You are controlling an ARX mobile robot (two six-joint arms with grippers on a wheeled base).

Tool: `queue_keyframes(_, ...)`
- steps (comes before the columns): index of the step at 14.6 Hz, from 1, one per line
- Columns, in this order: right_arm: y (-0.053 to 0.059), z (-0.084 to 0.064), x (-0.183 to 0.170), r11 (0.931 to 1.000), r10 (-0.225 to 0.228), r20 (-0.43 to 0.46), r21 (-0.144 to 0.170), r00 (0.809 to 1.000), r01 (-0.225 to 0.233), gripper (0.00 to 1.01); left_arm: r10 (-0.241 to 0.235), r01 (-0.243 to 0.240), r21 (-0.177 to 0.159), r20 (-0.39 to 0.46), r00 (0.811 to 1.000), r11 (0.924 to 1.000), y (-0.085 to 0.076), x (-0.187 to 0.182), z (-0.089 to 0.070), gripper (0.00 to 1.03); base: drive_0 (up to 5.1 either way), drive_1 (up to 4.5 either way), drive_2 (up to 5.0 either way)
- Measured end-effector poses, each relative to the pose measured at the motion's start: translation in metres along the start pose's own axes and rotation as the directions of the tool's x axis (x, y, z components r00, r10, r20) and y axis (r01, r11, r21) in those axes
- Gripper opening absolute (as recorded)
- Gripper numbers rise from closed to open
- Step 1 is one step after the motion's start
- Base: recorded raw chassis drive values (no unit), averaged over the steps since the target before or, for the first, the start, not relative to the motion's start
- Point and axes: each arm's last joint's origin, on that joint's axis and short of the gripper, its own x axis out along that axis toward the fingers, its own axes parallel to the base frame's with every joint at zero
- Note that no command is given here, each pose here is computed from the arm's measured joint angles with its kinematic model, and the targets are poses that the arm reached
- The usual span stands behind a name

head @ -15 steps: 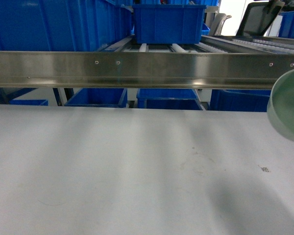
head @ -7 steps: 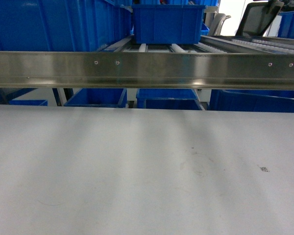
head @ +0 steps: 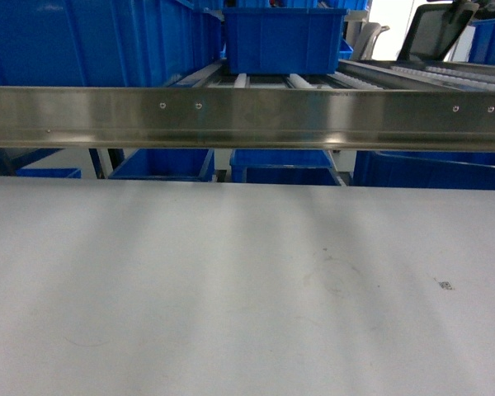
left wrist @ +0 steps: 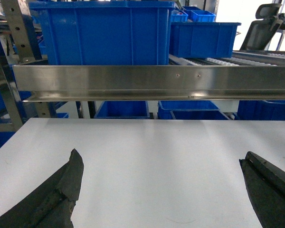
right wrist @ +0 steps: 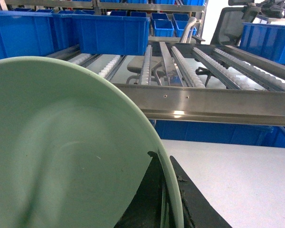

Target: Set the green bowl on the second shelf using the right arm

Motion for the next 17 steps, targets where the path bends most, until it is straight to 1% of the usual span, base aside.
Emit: queue_keyframes(17,0.0000,0.0001,-0.0001,1.0000,0.000,0.000,0.000,1.000,0.000,0.02,0.000,0.000,0.000,0.001,1.000,1.0000,0.0000,0.0000,0.0001,0.98,0.0,0.00,0.0)
